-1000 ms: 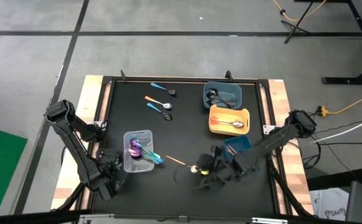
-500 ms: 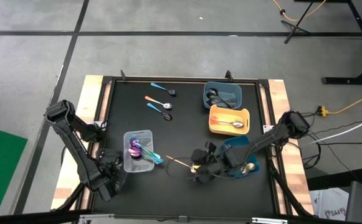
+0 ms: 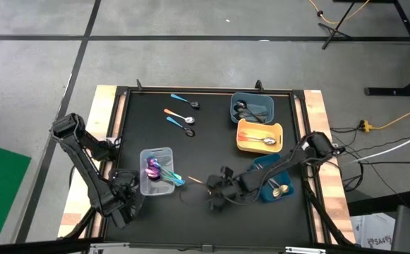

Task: Sort silverware by color (type)
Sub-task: Put the yellow spoon into the blue bin

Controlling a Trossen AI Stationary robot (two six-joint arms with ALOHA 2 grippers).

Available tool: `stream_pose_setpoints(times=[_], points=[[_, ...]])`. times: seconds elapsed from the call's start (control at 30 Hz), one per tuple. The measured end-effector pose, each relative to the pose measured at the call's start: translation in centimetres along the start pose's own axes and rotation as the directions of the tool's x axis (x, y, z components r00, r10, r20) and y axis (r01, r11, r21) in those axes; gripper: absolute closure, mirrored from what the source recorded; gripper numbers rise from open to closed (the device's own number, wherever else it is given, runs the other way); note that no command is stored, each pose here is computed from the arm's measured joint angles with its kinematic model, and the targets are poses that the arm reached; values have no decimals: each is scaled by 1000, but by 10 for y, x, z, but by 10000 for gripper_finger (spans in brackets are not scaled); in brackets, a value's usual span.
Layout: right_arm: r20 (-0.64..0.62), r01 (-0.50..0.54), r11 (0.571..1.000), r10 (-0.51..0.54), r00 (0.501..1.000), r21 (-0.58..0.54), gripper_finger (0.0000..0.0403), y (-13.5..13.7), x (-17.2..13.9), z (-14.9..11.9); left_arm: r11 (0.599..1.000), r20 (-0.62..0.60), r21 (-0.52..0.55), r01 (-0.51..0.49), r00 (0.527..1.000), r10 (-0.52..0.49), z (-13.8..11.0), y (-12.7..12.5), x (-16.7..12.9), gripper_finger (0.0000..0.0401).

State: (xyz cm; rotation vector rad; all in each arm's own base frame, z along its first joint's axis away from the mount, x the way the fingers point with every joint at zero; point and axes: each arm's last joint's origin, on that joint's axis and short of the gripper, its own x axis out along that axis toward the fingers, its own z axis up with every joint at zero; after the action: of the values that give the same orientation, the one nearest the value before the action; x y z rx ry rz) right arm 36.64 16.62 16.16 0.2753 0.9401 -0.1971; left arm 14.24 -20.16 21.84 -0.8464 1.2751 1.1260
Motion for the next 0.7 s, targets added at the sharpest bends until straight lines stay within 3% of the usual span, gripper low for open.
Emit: stream_pose_setpoints(times=[0.4,0.7], points=[[-55,60,998,-60,997,-15,301,-7,28,-11,998,76,0,66,995,-65,2,-2,0,292],[-53,68,998,-69,996,-16,301,-8,28,-11,997,69,-1,75,995,-75,1,-3,0,292]])
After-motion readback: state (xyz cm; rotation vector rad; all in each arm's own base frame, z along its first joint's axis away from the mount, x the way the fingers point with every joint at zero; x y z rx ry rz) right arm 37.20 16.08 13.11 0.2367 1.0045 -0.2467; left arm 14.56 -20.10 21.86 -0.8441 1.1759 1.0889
